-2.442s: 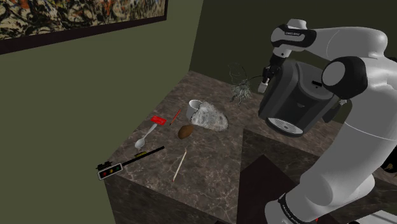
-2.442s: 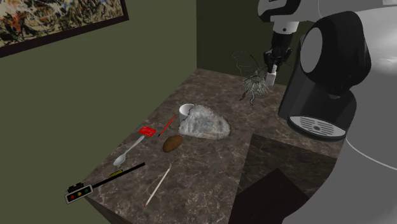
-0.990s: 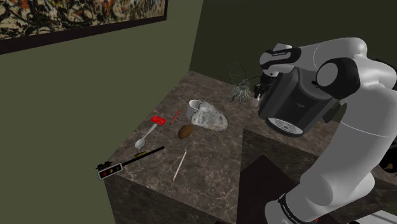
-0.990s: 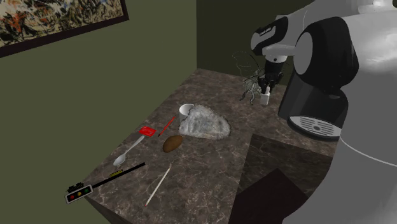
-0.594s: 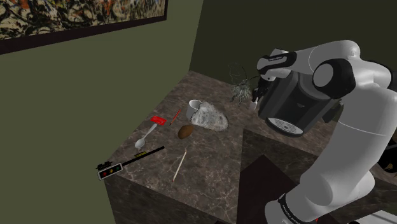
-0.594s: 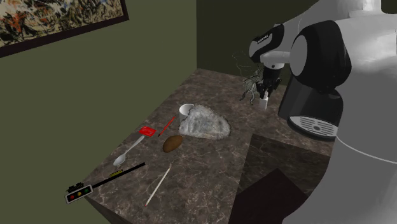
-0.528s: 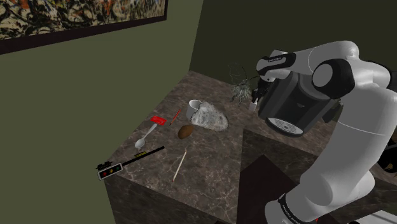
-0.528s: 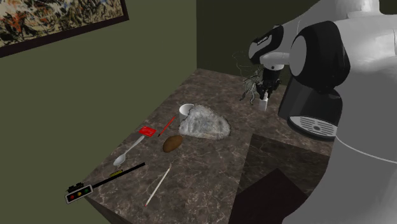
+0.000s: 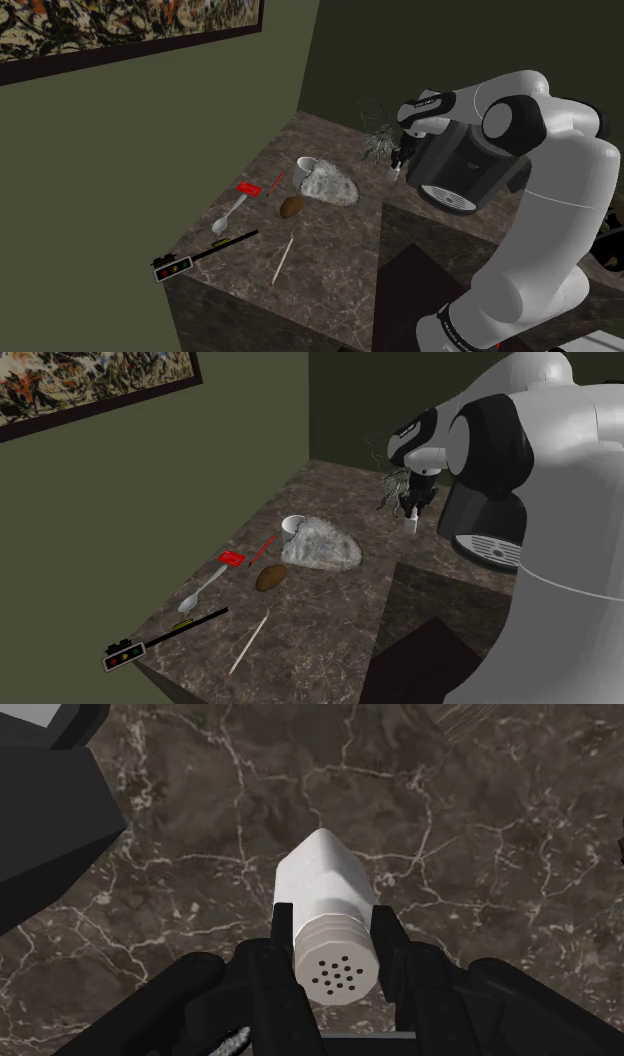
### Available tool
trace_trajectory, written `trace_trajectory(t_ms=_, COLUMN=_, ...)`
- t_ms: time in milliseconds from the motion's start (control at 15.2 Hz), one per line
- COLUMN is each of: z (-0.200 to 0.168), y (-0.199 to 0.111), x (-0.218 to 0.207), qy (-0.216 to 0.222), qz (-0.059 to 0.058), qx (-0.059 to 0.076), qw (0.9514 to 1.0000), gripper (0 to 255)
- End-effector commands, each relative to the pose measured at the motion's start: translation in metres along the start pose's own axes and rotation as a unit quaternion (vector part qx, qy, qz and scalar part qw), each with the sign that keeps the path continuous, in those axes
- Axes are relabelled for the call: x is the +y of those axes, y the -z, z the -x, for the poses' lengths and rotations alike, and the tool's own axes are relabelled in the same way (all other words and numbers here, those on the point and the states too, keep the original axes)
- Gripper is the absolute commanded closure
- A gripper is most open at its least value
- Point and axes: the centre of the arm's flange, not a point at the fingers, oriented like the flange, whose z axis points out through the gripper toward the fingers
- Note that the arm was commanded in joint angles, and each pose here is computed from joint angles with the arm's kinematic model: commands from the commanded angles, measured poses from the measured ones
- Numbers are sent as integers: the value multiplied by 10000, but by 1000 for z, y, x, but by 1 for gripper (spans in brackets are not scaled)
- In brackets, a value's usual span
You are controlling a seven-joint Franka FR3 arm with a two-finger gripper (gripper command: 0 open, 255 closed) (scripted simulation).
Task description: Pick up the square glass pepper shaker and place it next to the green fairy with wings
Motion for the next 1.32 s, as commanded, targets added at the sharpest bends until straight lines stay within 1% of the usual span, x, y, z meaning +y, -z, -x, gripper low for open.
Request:
trace_trajectory(t_ms=0, z=1, y=-11, x=0, qy=0, qz=1, qx=2, qw=10000, gripper=255)
trace_trajectory(t_ms=330, z=0, y=-38, x=-1, qy=0, qz=1, qx=2, qw=10000, gripper=255)
trace_trajectory(t_ms=858, z=0, y=-38, x=-1, qy=0, qz=1, qx=1, qw=10000, gripper=255)
trace_trajectory(t_ms=924, z=0, y=-38, x=-1, qy=0, qz=1, qx=1, qw=10000, gripper=0)
trace_trajectory(t_ms=1254, z=0, y=-38, x=-1, qy=0, qz=1, qx=1, qw=10000, gripper=0)
